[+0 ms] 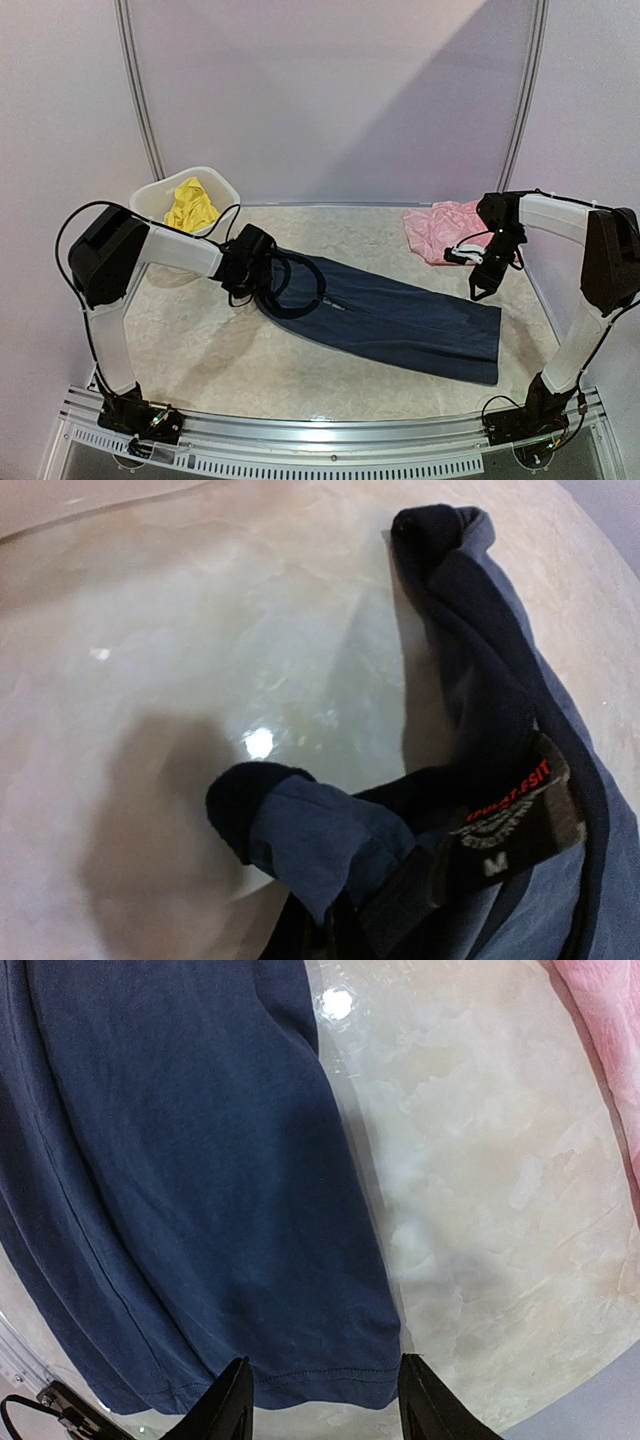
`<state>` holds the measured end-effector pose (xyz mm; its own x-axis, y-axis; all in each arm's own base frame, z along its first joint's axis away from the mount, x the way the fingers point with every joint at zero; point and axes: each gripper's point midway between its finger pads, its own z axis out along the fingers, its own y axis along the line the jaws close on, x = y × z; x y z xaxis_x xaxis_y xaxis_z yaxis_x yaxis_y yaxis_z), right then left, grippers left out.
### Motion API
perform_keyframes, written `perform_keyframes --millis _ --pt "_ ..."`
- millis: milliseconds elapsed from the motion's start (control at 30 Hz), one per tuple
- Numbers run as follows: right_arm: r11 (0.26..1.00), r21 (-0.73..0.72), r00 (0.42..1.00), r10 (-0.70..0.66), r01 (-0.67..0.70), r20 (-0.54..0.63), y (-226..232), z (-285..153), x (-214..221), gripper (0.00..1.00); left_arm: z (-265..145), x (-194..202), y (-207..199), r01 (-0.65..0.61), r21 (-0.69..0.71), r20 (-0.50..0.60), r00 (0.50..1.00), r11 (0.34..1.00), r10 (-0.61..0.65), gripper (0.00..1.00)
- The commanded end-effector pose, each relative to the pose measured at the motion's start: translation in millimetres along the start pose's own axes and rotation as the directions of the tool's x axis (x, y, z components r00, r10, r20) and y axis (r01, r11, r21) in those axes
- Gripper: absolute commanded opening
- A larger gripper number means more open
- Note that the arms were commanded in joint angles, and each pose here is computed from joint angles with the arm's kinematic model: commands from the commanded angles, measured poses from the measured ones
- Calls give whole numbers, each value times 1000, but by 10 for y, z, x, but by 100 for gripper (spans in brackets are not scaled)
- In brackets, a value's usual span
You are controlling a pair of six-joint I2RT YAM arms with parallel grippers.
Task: Fold and stack the mixed laundry pile
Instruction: Rotate the rectangle-folded tank top at the center of the board.
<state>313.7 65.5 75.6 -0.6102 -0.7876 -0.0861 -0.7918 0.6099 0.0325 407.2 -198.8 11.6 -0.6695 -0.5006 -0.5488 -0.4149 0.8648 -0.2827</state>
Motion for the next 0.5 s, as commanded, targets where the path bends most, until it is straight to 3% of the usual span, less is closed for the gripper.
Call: perform_keyframes --millis 0,467 --pt "1000 1 1000 4 -4 -4 -53 -21 18 50 200 -42 -74 -55 -4 -52 997 998 55 1" --pt "999 -30 1000 14 -13 3 -65 82 -31 50 175 -293 197 -65 -63 -48 997 996 62 1"
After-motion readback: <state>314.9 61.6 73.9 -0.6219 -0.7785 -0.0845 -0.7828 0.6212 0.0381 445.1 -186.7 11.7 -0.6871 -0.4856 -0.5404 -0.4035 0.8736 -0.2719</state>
